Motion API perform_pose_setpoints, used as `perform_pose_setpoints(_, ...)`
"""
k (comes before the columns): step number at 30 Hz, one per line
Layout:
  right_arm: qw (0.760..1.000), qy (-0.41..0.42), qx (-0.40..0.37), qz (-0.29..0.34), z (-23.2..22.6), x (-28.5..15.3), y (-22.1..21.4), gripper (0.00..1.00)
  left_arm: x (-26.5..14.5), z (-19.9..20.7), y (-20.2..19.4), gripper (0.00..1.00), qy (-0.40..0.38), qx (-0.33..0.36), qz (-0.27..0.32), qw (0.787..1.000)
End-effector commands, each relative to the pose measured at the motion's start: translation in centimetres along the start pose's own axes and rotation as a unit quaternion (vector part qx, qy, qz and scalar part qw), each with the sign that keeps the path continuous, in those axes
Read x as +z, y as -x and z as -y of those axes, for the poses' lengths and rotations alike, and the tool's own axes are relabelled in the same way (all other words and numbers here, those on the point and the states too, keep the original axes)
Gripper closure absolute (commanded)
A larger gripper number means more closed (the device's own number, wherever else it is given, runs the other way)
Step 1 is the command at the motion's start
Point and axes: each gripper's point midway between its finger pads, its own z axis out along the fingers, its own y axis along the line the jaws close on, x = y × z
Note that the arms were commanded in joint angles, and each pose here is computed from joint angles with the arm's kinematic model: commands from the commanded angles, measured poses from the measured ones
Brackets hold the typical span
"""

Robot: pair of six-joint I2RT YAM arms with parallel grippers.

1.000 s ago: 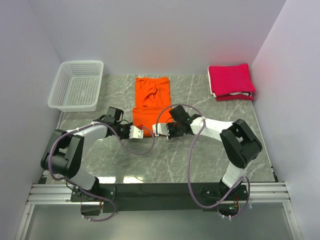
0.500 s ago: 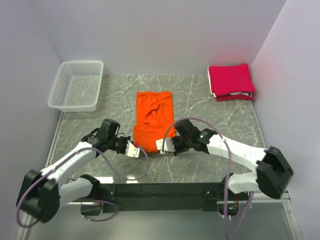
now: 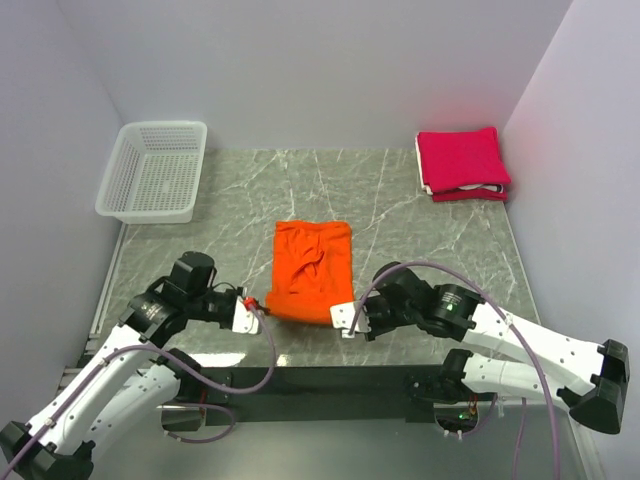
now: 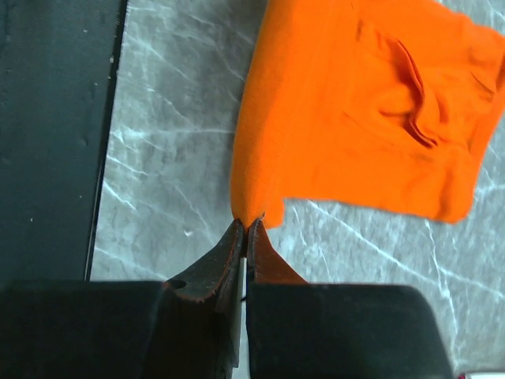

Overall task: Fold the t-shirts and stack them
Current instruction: Fold the tshirt

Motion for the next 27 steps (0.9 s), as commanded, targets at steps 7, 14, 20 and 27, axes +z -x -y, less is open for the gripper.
perform_pose_setpoints(7, 0.997, -0.072, 0.012, -0.015, 5.6, -2.7, -0.1, 1.00, -2.1, -5.9, 3.0, 0.99, 0.056, -0.043, 0.025, 0.997)
perform_pose_setpoints(14, 0.997, -0.067, -0.009, -0.042, 10.1, -2.8, -1.6, 1.00, -2.9, -11.0, 1.8, 0.99, 0.061, -0.044, 0.021, 0.997)
perform_pose_setpoints(20, 0.996, -0.053, 0.014, -0.066, 14.9, -1.5, -4.5, 1.00, -1.9, -16.1, -1.1, 0.99, 0.077, -0.074, 0.008, 0.994)
perform_pose_setpoints(27, 0.995, -0.032, 0.042, -0.082, 20.8, 1.2, -9.1, 1.00, 0.8, -21.6, -7.4, 0.99, 0.083, -0.144, -0.010, 0.986)
